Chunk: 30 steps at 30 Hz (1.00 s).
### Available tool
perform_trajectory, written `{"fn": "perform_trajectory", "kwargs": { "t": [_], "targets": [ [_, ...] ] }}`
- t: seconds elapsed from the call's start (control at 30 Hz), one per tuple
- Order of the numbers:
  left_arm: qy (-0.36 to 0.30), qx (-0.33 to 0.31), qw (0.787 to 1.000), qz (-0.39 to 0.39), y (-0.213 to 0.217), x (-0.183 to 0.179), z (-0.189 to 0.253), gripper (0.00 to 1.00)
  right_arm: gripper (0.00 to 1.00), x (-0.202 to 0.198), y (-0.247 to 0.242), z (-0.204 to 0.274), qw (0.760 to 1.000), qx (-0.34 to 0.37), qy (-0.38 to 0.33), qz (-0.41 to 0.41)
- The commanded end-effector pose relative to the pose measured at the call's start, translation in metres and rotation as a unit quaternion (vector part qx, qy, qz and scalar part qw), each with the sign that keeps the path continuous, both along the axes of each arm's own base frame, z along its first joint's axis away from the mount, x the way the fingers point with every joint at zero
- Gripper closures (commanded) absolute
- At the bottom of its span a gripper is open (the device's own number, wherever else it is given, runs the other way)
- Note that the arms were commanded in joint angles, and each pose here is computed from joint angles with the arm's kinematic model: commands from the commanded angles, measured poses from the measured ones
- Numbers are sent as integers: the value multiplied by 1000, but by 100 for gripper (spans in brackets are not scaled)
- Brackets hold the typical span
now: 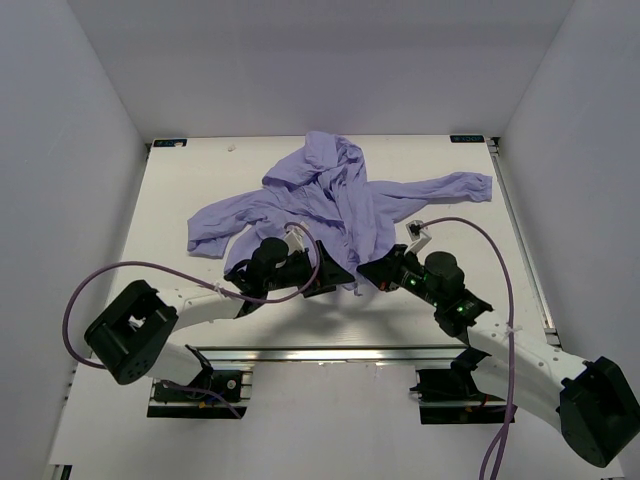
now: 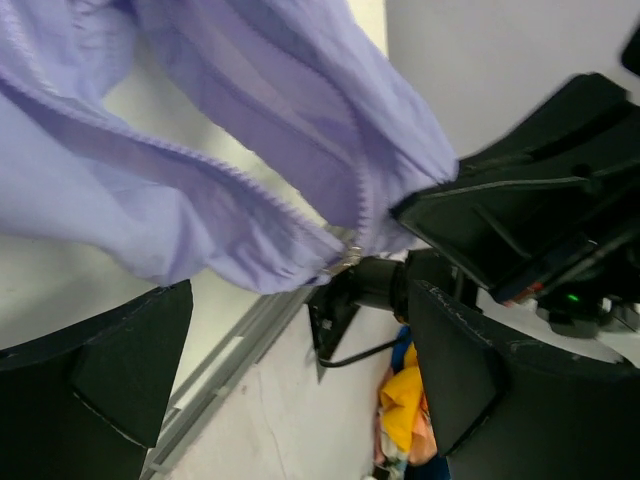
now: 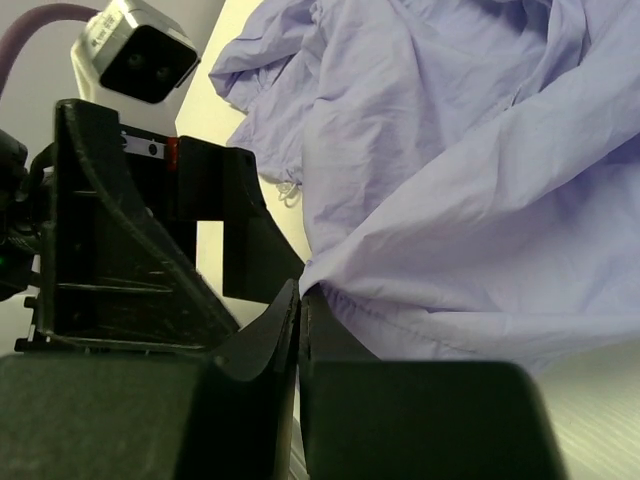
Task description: Zip up the jacket
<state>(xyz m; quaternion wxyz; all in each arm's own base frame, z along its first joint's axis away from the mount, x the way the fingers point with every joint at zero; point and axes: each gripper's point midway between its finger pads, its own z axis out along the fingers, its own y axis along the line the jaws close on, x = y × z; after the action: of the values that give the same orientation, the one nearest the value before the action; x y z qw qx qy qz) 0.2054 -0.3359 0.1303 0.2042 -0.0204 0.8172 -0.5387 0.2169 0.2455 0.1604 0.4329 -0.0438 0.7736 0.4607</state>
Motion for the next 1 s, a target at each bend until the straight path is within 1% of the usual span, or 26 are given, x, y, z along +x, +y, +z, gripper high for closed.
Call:
{"fn": "perform_trajectory", "kwargs": {
  "t": [0.0, 0.1, 0.23, 0.33, 0.47, 0.53, 0.67, 0.8, 0.83, 0.9, 0.93, 0.97],
  "targets": [
    [-38, -70, 996, -28, -9, -4, 37, 4, 100, 3, -2, 8, 1000, 20, -8, -13],
    [-46, -74, 996, -28, -10, -3, 40, 13, 100, 3, -2, 9, 999, 27, -8, -15],
    [-54, -82, 994, -37, -13, -4, 43, 22, 100, 4, 0, 10, 999, 36, -5, -15],
    [-38, -59, 997, -36, -13, -2, 31, 22, 100, 6, -1, 13, 999, 36, -8, -21],
    [-38, -48, 998, -30, -8, -3, 26, 22, 100, 8, -2, 17, 999, 35, -14, -26],
    [-46, -54, 997, -31, -8, -3, 29, 27, 100, 9, -2, 17, 999, 34, -11, -27],
    [-57, -76, 995, -45, -13, -6, 40, 30, 100, 9, 0, 15, 999, 42, -2, -26],
    [-61, -86, 993, -58, -18, -7, 42, 39, 100, 9, 4, 17, 998, 51, 0, -19],
    [-62, -88, 992, -60, -19, -7, 43, 43, 100, 9, 4, 19, 998, 53, 0, -19],
    [-63, -86, 992, -59, -19, -7, 42, 48, 100, 10, 4, 19, 998, 53, -2, -21],
    [-62, -85, 993, -59, -19, -7, 41, 53, 100, 10, 3, 20, 998, 54, -2, -22],
    [-62, -84, 993, -58, -19, -7, 41, 56, 100, 10, 3, 20, 998, 55, -1, -24]
  ]
}}
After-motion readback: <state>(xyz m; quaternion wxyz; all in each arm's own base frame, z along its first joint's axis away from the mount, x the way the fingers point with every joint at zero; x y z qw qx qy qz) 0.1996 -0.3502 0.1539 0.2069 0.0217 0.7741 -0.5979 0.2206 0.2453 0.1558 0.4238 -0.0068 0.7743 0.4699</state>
